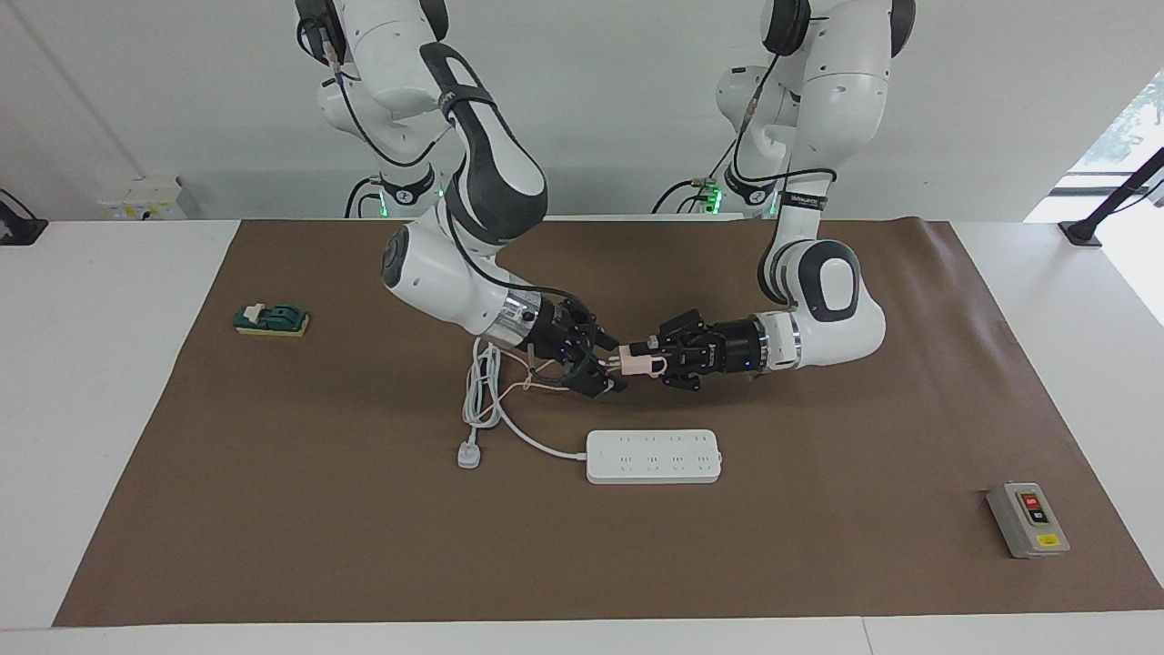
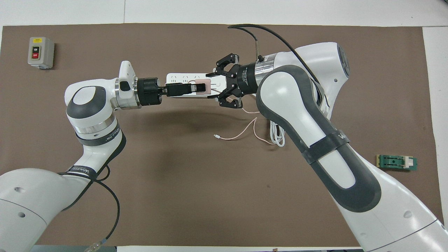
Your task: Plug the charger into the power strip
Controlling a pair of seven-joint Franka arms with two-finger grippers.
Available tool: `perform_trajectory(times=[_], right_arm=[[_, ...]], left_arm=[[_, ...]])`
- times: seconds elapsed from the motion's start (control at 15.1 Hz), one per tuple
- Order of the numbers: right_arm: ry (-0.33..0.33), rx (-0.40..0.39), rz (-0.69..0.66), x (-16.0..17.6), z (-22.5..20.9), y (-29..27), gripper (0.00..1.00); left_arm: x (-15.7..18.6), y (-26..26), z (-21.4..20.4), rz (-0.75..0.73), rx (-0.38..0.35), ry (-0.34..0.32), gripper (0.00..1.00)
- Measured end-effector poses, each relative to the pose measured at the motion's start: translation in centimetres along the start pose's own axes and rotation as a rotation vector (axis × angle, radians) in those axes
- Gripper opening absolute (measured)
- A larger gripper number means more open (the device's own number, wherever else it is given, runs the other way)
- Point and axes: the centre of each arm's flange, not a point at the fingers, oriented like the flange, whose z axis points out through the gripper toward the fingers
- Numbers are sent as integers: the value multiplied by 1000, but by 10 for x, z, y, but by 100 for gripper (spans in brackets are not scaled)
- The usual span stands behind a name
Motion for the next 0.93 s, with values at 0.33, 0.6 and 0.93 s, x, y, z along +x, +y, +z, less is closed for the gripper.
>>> perform_trajectory(times=[0.33,0.6,0.93], right_arm=[[115,-27,-97,2,-15,-2,100],[295,-118,-276,8,-89,-4,100],[444,-353,-597,61,-228,14,100]], left_arm=[[9,-9,-30,-15,78,28,34],[25,5,-58,-99,248,27,34],[44,69,-107,-314,531,-45,34]])
